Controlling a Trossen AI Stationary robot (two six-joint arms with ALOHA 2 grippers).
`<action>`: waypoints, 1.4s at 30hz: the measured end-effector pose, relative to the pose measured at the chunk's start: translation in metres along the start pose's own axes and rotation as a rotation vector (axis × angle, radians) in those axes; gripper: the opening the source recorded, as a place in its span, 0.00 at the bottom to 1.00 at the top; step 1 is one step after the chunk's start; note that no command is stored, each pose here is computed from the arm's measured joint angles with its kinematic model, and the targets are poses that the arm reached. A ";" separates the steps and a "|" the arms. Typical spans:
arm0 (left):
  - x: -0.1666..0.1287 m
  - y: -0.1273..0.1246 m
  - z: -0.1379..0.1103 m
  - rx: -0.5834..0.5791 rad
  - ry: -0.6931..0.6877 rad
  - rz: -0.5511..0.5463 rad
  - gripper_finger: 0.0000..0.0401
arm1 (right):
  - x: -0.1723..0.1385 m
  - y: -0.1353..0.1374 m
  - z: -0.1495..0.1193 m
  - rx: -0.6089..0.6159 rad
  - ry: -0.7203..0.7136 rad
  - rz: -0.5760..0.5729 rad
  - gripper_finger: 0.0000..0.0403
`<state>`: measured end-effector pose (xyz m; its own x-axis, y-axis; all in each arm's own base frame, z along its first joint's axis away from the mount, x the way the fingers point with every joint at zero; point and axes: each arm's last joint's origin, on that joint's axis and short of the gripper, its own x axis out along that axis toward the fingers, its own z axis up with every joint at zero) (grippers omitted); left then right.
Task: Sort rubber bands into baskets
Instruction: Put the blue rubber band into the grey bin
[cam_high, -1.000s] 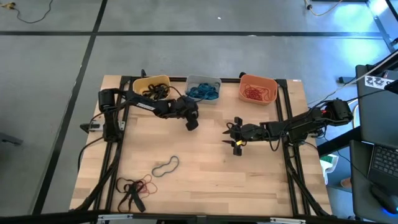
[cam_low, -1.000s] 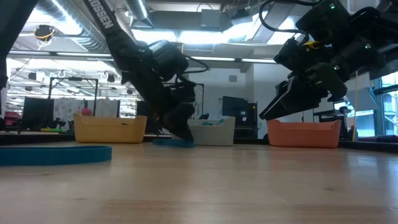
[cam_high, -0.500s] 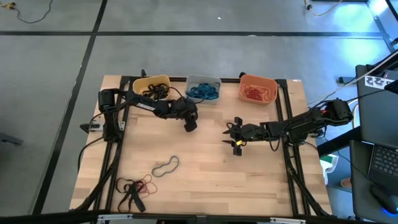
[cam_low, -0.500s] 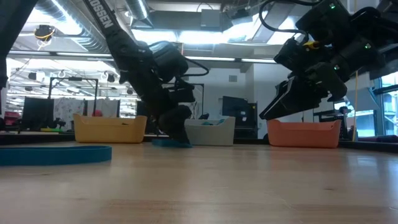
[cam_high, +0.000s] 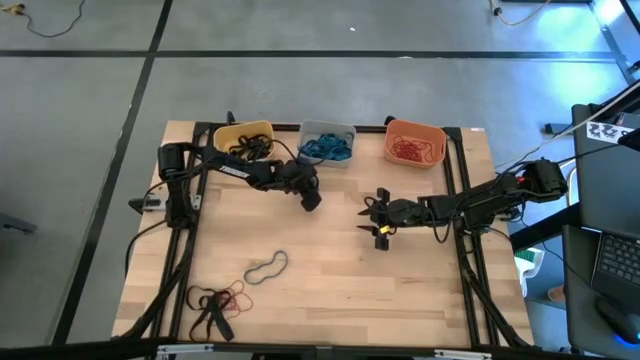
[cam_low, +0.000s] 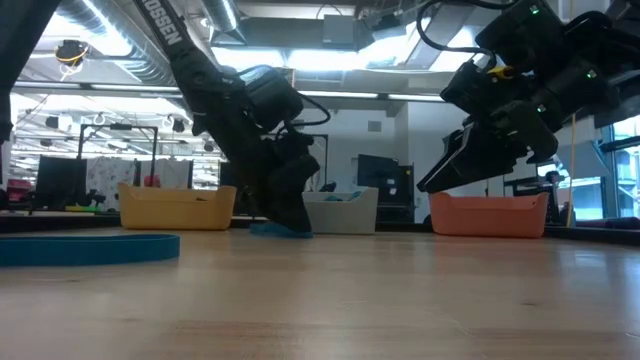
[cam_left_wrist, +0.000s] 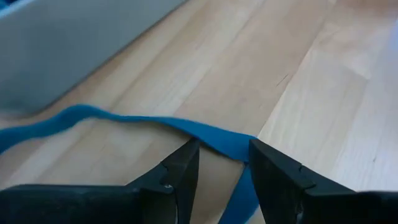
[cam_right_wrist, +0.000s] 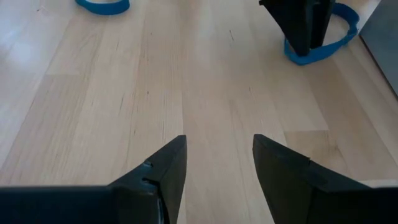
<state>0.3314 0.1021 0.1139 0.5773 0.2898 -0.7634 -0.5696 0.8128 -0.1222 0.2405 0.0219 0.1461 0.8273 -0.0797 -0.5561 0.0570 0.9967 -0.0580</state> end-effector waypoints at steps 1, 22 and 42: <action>0.000 0.000 -0.001 0.000 0.007 0.002 0.34 | 0.000 0.000 0.000 0.000 0.000 0.000 0.45; -0.004 -0.009 0.008 0.028 0.066 -0.016 0.34 | 0.000 0.000 0.000 0.000 0.001 0.000 0.45; 0.001 -0.011 0.001 0.274 0.086 -0.011 0.29 | 0.000 0.000 0.000 0.000 0.001 0.000 0.45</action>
<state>0.3387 0.0938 0.1156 0.5243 0.2456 -0.8153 -0.3773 0.9254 0.0362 0.2405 0.0219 0.1459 0.8270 -0.0799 -0.5565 0.0572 0.9967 -0.0580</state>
